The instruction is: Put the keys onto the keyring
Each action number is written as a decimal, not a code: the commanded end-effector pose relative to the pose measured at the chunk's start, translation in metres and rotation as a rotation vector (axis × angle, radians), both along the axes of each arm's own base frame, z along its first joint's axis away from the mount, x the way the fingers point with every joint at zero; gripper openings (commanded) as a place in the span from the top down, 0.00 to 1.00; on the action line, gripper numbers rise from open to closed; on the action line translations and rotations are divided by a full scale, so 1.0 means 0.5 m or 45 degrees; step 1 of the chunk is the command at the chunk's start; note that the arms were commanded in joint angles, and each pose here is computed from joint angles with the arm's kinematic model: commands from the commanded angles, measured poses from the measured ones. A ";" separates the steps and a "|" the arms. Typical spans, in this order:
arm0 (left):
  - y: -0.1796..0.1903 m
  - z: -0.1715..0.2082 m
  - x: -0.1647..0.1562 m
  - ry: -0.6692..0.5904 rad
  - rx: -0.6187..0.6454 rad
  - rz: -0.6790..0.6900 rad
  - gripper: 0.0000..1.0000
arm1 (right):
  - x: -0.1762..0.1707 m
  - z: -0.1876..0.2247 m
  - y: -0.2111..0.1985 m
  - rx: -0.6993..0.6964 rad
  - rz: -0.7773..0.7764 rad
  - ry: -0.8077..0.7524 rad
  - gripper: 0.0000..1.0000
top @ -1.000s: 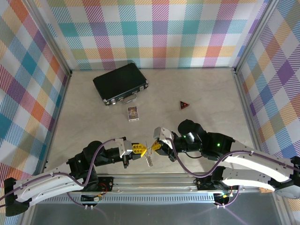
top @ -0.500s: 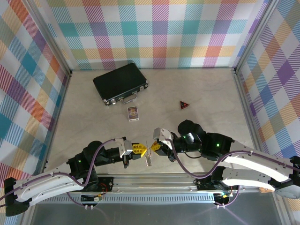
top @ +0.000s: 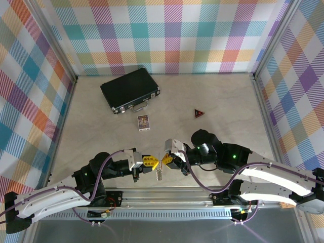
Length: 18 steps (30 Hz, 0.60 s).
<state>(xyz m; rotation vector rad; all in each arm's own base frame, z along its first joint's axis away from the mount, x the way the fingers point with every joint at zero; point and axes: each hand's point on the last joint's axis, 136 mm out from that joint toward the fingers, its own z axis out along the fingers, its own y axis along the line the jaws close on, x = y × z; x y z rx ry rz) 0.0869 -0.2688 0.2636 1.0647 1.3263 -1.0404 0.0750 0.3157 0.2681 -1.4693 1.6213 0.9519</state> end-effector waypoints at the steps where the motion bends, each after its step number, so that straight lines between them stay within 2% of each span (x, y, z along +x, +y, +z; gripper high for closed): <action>1: 0.005 0.071 -0.005 -0.038 -0.107 -0.006 1.00 | -0.020 0.018 0.012 0.051 0.077 -0.010 1.00; 18: -0.001 0.092 0.009 0.009 -0.116 0.032 1.00 | -0.024 -0.002 0.023 -0.027 0.074 -0.072 1.00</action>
